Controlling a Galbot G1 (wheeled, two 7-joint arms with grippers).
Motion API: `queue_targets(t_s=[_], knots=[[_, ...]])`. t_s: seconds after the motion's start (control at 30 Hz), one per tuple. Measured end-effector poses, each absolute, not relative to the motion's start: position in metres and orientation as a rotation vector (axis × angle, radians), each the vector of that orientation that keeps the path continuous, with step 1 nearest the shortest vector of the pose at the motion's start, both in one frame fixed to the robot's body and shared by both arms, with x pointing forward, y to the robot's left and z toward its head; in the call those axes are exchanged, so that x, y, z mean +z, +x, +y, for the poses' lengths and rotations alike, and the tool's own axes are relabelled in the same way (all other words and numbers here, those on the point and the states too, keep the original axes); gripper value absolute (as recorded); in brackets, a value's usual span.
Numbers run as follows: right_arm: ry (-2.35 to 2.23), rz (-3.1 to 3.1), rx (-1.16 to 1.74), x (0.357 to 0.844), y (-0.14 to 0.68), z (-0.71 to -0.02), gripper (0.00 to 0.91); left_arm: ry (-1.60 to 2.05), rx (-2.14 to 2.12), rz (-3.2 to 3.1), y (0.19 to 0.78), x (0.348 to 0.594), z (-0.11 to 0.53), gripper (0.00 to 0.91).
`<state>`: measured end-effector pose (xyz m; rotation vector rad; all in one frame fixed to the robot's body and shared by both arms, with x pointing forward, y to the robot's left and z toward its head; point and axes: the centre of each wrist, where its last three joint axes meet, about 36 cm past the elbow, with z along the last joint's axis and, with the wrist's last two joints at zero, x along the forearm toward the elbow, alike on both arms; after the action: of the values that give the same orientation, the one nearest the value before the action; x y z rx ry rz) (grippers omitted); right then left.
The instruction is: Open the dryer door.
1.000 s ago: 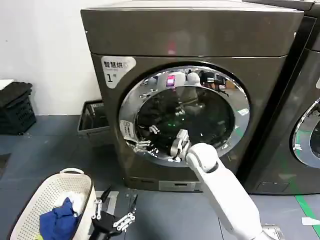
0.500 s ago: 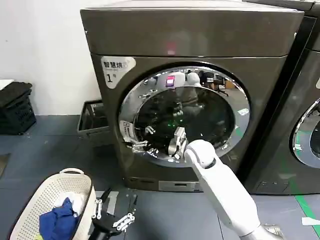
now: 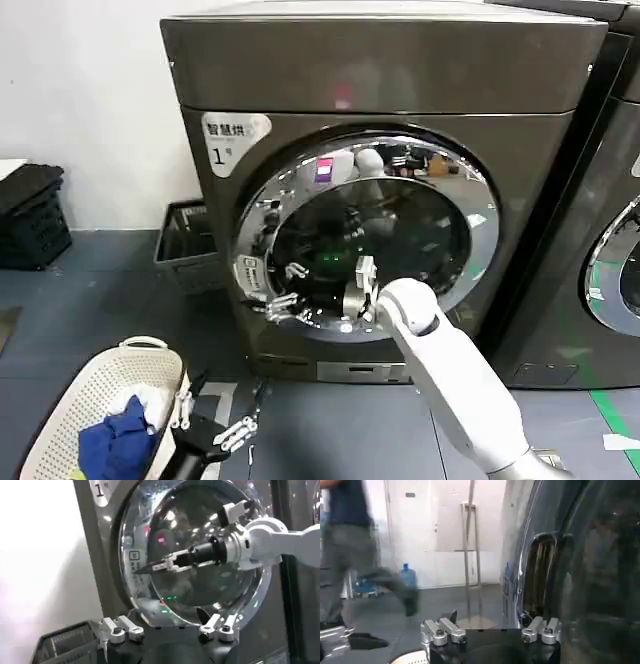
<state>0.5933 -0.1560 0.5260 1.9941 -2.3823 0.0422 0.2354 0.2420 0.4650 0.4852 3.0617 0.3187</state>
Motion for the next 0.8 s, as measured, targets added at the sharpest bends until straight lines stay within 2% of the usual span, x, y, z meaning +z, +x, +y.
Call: queue_targets(t_s=[0.8], knots=[[2.251, -2.093, 0.060, 0.514, 0.579, -0.188, 0.907, 0.276, 0.346, 2.906, 0.280, 0.492, 0.343, 0.907]])
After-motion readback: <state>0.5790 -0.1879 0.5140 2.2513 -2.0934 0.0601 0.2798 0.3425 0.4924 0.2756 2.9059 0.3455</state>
